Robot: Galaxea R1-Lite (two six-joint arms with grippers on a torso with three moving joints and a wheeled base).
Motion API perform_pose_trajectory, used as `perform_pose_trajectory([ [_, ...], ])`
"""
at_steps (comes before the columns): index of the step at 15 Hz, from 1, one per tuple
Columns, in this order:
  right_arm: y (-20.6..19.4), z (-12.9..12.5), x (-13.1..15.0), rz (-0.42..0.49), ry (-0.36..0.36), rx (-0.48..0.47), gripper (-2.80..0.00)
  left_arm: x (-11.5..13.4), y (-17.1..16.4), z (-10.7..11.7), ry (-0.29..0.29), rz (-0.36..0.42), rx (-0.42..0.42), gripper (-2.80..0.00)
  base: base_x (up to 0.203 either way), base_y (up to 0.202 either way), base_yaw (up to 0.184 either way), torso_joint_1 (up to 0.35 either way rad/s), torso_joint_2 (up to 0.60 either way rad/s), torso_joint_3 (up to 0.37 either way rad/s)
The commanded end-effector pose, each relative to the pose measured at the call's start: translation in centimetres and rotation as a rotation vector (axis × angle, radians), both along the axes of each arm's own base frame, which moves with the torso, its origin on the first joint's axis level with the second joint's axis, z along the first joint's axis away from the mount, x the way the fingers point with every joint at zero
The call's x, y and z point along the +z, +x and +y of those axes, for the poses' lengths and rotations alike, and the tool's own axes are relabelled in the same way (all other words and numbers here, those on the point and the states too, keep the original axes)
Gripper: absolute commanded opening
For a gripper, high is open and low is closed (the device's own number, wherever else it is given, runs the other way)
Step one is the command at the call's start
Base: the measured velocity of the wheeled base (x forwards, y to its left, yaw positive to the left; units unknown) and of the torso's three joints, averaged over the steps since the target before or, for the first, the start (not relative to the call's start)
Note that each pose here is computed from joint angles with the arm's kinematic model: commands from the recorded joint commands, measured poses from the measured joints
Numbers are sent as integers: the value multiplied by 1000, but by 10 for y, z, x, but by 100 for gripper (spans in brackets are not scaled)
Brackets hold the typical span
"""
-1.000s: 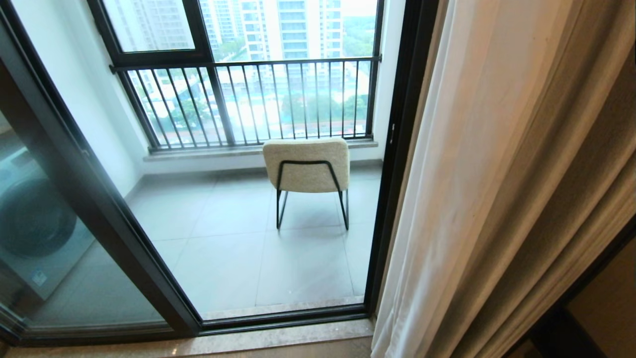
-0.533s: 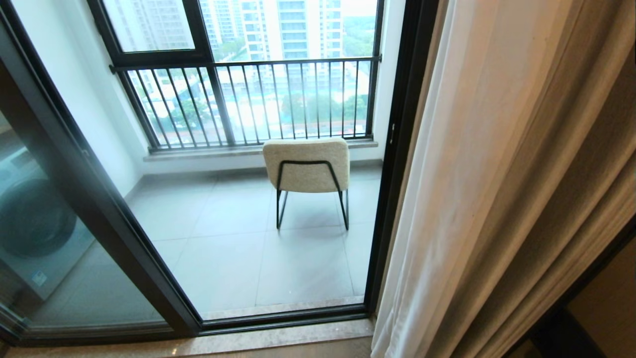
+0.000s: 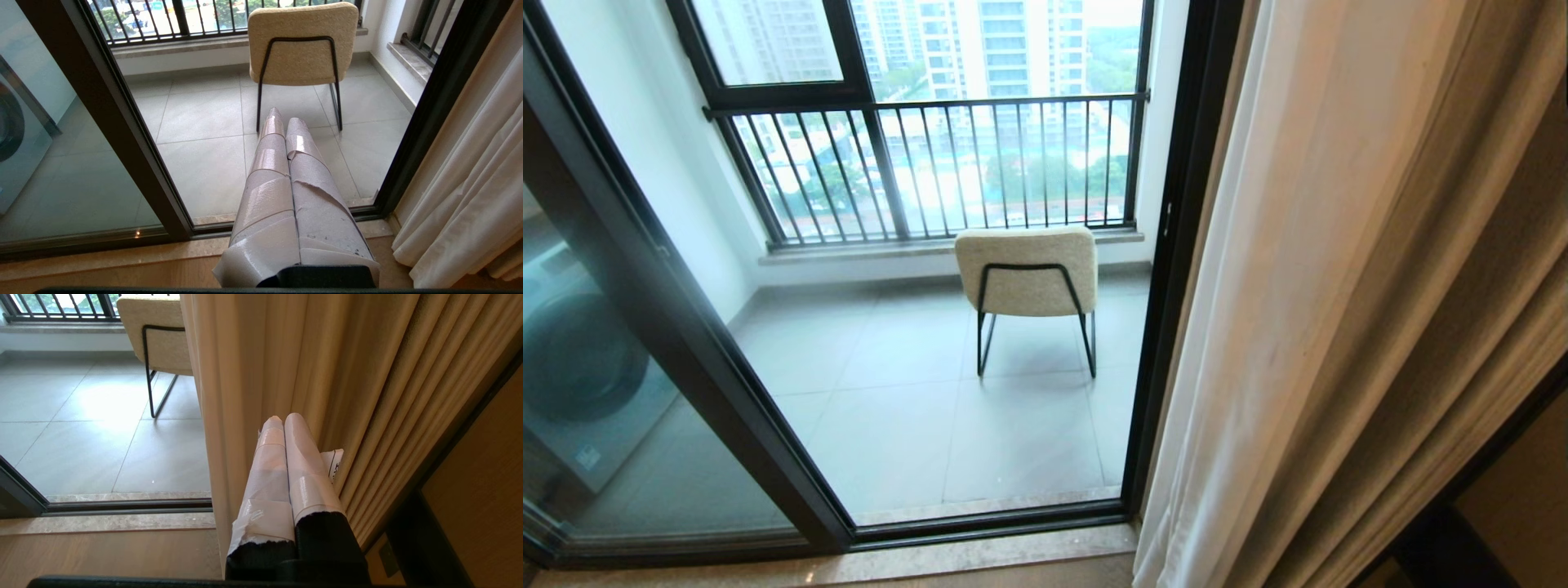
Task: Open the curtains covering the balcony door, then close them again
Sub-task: Close the inner curtains on both sides
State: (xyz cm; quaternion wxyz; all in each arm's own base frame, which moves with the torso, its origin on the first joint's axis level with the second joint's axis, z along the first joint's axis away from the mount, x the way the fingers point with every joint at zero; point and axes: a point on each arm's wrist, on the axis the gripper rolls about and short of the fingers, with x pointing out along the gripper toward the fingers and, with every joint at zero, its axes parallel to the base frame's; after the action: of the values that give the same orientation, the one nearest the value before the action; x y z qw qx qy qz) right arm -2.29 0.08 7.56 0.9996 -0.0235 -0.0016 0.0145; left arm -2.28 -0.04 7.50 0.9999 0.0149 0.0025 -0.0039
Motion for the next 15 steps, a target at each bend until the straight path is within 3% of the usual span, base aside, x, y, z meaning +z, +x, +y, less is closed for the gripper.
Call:
perform_pose_trajectory([
  [1, 0, 0, 0, 3, -24, -1, -280, 0, 0, 0, 0, 1, 0, -280, 0, 0, 0, 0, 0, 0],
  [6, 0, 0, 0, 2, -33, 3, -280, 0, 0, 0, 1, 1, 0, -280, 0, 0, 0, 0, 0, 0],
  [10, 8, 0, 6, 69, -104, 30, -280, 0, 0, 0, -1, 0, 0, -280, 0, 0, 0, 0, 0, 0],
  [15, 47, 3, 72, 61, -103, 136, -280, 0, 0, 0, 1, -1, 0, -280, 0, 0, 0, 0, 0, 0],
])
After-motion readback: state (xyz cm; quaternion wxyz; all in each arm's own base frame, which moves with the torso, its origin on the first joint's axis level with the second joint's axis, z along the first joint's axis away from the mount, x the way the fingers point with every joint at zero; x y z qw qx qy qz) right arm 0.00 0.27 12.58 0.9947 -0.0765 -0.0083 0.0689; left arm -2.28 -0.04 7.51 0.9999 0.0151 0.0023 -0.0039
